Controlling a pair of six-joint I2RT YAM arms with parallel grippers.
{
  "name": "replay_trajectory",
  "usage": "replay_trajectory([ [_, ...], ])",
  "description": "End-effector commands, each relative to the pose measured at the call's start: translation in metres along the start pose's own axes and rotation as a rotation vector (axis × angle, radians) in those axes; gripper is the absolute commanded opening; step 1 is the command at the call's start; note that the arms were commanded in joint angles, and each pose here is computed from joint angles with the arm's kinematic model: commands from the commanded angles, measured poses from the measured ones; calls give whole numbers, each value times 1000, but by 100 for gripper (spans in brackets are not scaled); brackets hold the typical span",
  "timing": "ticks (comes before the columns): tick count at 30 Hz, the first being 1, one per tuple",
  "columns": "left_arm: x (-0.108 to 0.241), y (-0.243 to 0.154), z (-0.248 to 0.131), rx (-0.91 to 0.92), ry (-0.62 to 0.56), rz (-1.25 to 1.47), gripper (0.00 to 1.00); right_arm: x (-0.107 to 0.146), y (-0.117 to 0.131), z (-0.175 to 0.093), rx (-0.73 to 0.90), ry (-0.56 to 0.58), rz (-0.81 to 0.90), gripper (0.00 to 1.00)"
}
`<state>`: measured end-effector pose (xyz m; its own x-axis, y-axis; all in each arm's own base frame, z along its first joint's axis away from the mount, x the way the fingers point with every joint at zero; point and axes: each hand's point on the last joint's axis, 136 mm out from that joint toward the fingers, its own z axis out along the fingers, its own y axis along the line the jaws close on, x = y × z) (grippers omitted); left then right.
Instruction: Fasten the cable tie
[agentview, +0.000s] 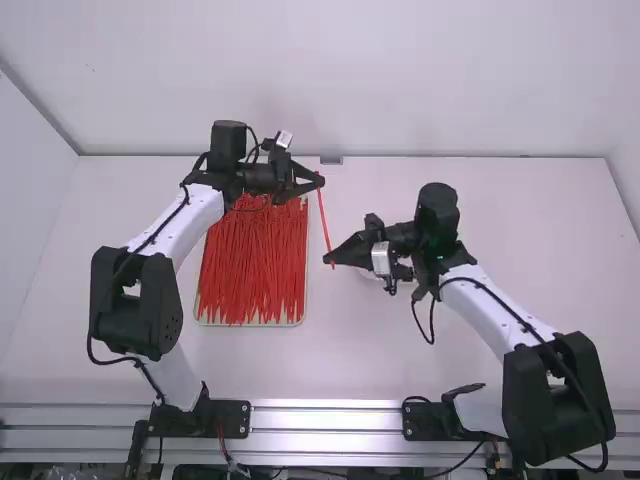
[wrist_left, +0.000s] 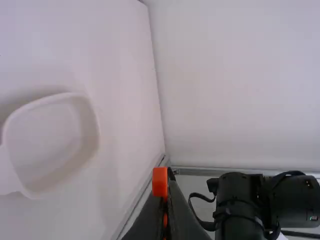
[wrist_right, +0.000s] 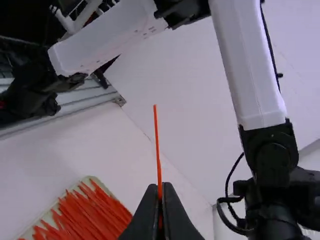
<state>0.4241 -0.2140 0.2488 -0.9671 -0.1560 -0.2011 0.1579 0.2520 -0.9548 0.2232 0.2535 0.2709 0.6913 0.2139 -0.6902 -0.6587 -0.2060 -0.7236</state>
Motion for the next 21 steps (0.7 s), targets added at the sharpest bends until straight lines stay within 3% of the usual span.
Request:
replay_trajectory([
  [1, 0, 1, -4, 5, -1, 35, 2, -2, 3, 2, -14, -15, 112, 0],
  [15, -1, -2, -3, 11, -6, 118, 1, -13, 4, 18, -57, -45, 316, 0],
  [19, -2, -3, -4, 15, -6, 163, 2, -26, -14, 19, -44, -38, 407, 0],
  [21, -2, -3, -4, 16, -7, 202, 2, -27, -41, 18, 75, -12, 529, 0],
])
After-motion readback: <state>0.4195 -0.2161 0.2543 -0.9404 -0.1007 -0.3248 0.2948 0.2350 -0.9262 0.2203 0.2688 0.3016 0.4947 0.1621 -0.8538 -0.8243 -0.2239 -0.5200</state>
